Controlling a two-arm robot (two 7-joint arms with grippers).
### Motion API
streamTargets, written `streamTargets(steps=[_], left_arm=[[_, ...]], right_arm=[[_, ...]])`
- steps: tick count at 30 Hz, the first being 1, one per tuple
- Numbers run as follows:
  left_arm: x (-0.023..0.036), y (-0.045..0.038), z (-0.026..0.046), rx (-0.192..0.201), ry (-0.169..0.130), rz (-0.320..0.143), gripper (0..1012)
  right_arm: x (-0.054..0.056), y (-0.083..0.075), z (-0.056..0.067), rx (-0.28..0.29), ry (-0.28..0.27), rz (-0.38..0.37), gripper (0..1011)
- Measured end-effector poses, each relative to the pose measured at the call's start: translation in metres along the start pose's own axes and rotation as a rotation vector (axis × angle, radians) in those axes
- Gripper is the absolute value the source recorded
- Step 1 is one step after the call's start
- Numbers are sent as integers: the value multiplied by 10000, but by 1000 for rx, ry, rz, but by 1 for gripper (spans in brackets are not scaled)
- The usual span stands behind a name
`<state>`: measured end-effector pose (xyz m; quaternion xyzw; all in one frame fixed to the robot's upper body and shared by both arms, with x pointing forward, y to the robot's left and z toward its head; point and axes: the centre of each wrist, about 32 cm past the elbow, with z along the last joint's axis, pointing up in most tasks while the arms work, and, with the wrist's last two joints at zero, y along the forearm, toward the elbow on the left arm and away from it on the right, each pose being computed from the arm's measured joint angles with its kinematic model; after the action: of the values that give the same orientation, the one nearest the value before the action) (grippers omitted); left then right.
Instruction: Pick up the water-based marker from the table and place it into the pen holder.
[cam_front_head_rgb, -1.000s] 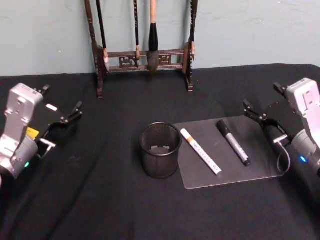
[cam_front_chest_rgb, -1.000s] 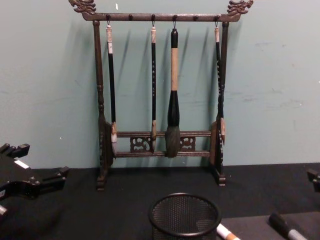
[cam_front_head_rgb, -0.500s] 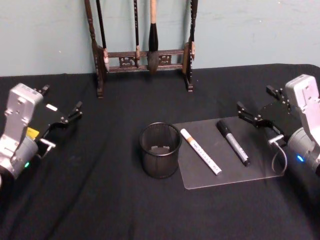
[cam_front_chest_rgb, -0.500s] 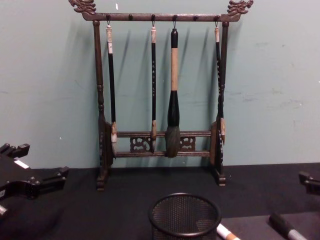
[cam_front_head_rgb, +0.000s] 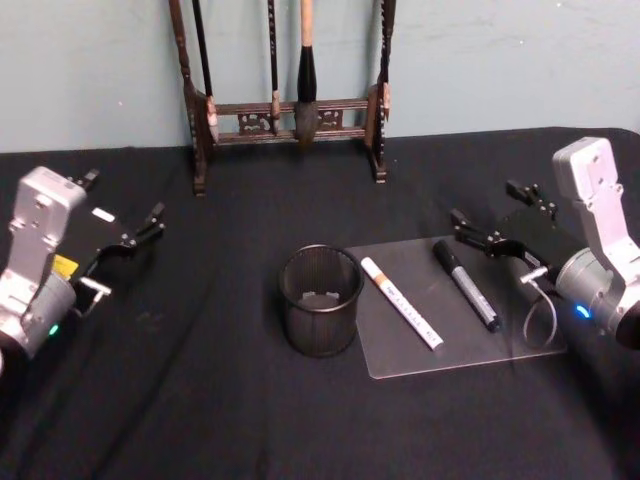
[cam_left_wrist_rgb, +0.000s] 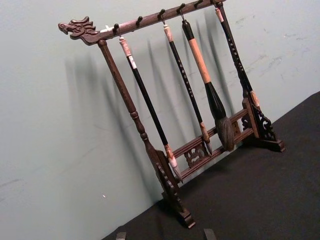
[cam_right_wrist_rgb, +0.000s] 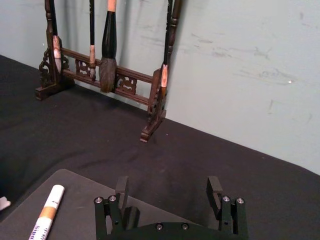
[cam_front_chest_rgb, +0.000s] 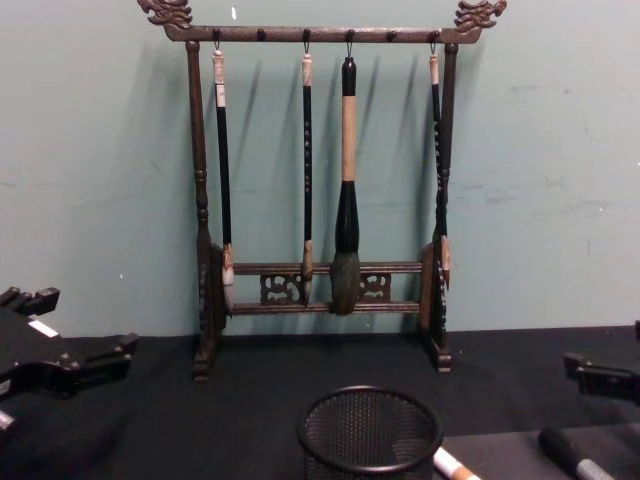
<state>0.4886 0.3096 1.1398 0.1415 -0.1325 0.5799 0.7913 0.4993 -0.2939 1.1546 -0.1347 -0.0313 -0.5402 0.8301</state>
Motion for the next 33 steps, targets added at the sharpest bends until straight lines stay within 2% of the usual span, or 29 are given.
streamTargets(steps=[15, 33], left_arm=[[0, 0, 0, 0, 0, 0, 1001], [0, 0, 0, 0, 0, 0, 1001]], right_arm=[[-42, 114, 89, -56, 27, 33, 1002], [-72, 251, 134, -190, 47, 64, 1000]])
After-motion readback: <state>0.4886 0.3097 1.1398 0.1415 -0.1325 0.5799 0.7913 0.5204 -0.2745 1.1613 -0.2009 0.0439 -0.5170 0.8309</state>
